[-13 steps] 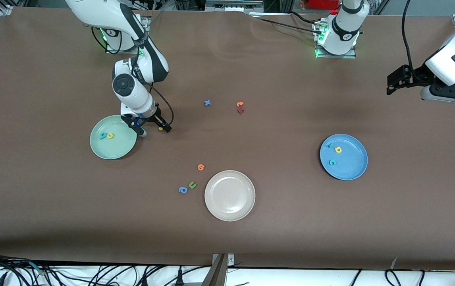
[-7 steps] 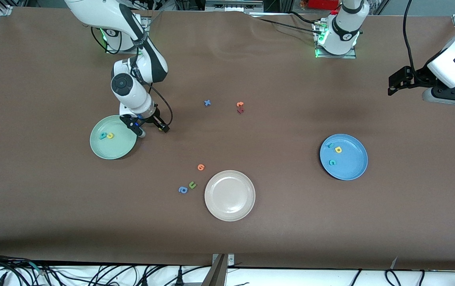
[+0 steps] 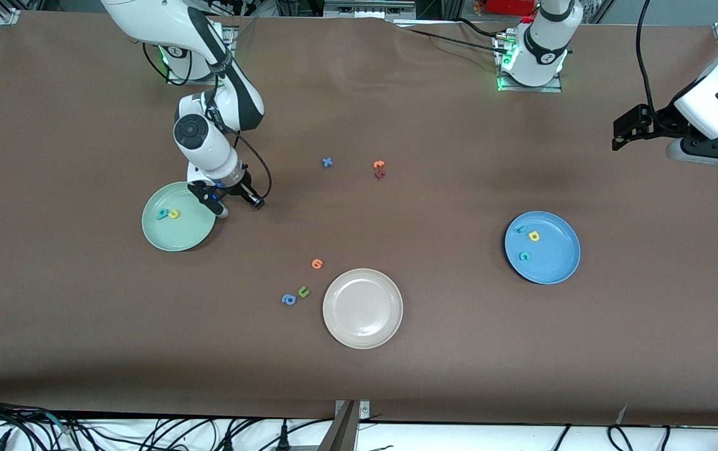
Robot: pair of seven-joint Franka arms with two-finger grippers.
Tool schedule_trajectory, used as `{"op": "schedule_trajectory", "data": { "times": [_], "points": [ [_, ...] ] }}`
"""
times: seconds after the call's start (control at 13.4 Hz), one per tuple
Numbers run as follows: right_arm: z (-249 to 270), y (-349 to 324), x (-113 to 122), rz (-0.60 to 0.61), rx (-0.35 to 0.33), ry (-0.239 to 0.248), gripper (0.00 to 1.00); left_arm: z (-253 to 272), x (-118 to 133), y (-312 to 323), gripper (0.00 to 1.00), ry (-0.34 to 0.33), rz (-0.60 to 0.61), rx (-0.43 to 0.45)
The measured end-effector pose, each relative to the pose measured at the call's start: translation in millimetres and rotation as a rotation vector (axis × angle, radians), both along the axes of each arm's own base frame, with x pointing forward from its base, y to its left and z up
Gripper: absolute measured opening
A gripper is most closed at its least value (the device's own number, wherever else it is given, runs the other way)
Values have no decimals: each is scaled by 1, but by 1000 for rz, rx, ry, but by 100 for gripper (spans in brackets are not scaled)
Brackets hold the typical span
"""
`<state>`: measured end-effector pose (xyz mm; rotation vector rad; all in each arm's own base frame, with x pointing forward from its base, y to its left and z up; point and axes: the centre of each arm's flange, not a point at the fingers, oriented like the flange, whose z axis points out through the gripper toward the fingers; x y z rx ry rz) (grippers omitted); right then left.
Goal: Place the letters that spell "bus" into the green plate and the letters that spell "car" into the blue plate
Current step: 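Grasp the yellow s with the right gripper and lift it over the green plate, then lower the yellow s into the green plate and open the right gripper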
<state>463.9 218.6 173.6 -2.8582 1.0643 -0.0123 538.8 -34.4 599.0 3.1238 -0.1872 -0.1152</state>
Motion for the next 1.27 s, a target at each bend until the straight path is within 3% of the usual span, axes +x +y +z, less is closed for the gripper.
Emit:
{"op": "schedule_trajectory", "data": {
  "times": [0.37,0.67,0.97,1.27],
  "points": [
    [3,-2,2,-5,1,-2,26,0,0,0,100,2,0,0],
    [44,-26,19,-15,-1,50,23,1,0,-2,100,2,-4,0],
    [108,-94,35,64,24,92,23,1,0,-1,100,4,-3,0],
    [121,-179,42,161,37,94,23,0,0,-1,100,5,-2,0]
  ]
}}
